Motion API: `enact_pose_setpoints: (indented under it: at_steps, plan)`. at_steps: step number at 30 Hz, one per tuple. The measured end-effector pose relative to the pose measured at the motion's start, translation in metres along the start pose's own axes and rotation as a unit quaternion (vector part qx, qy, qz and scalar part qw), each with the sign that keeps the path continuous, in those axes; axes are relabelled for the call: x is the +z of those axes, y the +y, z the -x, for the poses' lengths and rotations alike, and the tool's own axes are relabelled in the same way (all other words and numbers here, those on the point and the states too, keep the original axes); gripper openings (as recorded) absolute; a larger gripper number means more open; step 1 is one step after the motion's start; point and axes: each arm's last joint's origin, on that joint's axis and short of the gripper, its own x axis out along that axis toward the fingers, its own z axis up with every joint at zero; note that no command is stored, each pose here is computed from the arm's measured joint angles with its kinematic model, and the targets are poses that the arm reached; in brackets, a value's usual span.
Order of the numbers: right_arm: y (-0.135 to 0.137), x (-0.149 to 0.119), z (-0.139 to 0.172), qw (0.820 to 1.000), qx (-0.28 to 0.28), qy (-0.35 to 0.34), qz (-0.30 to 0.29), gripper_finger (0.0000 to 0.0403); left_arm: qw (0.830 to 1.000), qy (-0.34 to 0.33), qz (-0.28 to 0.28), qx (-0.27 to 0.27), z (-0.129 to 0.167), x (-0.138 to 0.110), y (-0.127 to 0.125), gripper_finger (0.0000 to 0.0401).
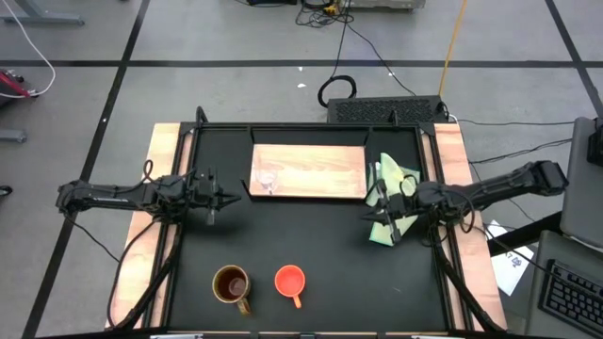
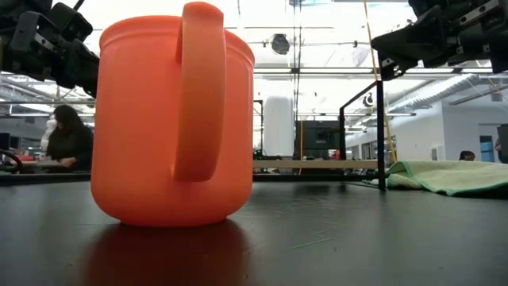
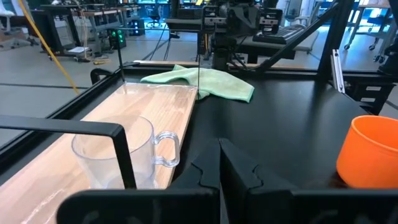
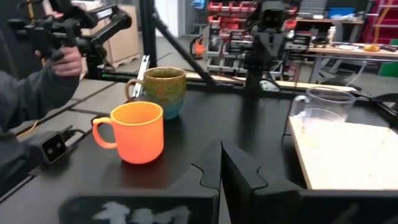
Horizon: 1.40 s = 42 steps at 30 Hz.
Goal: Stack small to large cups/mugs on shelf
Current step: Put the orange mug on the shelf
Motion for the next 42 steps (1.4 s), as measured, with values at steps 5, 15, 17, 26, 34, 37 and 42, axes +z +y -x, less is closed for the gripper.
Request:
enact_pose_setpoints:
  at_steps: [5, 15, 17, 26, 34, 37, 42]
  plan:
    - [0.004, 0.005, -0.009, 1.0, 0.013, 0.011, 0.01, 0.0, 1.0, 0.0, 0.019, -0.002, 0.0, 0.0, 0.0, 0.0003]
    - [0.013, 0.019, -0.023, 0.999, 0.037, 0.011, 0.032, 0.0011, 1.0, 0.015, 0.011, -0.009, 0.0, -0.003, -0.001, 0.0004]
    - [0.015, 0.026, -0.027, 0.999, 0.043, 0.006, 0.031, 0.0027, 1.0, 0.022, 0.011, -0.009, 0.0, -0.004, 0.0, 0.0003]
    - [0.027, 0.051, -0.055, 0.997, 0.018, 0.053, 0.044, 0.016, 0.999, 0.033, 0.001, -0.009, 0.0, -0.006, 0.0, 0.0023]
    - [0.046, 0.08, -0.079, 0.993, 0.025, 0.084, 0.074, 0.0212, 0.999, 0.032, 0.007, 0.002, 0.0, -0.006, 0.0, 0.0022]
    - [0.052, 0.088, -0.085, 0.992, 0.033, 0.089, 0.077, 0.021, 0.999, 0.032, 0.007, 0.003, 0.0, -0.006, 0.0, 0.0015]
    - [0.055, 0.09, -0.102, 0.991, 0.032, 0.113, 0.059, 0.0205, 1.0, 0.024, 0.008, 0.003, 0.0, -0.005, 0.0, 0.0004]
